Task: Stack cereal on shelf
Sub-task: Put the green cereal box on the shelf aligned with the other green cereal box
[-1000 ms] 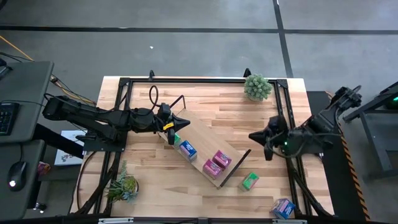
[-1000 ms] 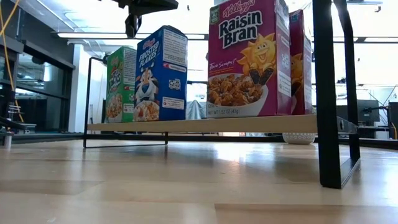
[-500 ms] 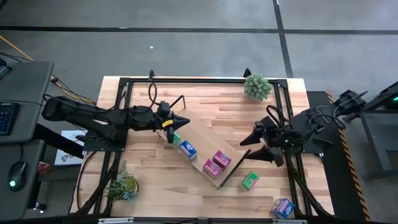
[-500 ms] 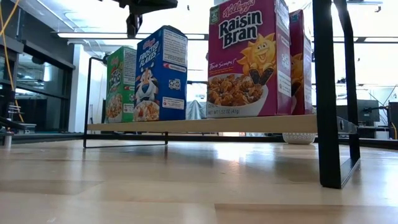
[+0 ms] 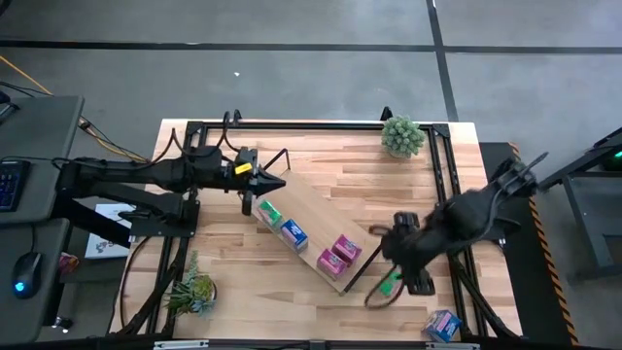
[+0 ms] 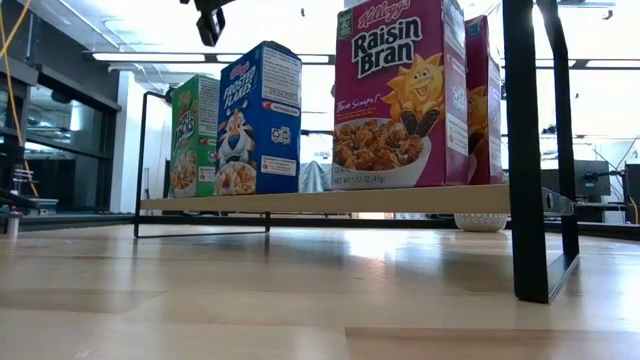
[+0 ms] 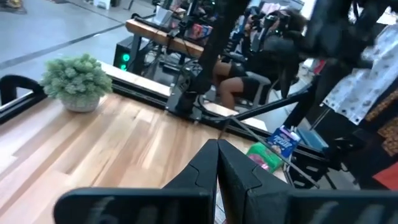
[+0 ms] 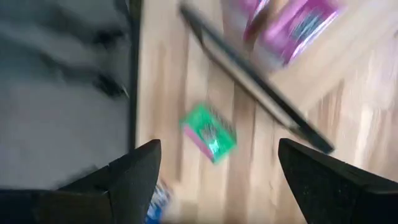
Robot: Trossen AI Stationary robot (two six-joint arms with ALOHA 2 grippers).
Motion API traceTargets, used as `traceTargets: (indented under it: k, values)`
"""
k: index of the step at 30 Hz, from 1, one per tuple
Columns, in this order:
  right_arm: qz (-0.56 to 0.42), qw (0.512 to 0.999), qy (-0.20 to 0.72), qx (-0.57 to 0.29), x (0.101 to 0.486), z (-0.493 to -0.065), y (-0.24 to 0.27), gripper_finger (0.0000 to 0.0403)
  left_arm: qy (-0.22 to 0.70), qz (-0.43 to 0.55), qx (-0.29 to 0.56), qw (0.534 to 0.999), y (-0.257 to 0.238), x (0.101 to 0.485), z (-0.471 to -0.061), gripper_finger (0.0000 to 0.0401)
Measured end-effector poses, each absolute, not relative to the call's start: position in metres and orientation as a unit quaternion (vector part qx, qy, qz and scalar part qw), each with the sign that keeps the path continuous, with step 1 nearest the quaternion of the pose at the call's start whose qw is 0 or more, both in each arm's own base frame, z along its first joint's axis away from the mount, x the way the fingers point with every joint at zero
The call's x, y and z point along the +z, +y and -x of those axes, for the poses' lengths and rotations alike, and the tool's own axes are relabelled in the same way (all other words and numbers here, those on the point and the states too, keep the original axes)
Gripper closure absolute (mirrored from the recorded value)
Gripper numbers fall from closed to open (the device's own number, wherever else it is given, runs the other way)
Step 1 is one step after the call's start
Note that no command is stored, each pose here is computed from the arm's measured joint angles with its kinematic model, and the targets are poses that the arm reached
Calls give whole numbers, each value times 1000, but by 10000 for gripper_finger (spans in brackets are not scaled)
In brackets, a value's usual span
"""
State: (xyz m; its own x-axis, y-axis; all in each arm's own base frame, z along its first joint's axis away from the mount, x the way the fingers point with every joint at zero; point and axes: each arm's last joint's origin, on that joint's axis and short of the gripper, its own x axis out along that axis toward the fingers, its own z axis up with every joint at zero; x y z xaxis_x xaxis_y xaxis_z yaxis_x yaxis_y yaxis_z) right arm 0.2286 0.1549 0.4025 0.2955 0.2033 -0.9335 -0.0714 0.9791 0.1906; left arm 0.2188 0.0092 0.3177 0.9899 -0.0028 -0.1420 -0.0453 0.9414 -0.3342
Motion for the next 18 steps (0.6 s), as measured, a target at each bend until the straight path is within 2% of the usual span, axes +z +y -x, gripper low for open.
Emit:
traceTargets:
  k: [10, 18]
  values:
    - [79, 709, 681, 165, 330, -242, 199, 86, 83, 171, 18, 981, 11, 316, -216, 401]
    - [124, 702, 675, 190, 283, -238, 202, 86, 76, 171, 37, 982, 13, 317, -216, 401]
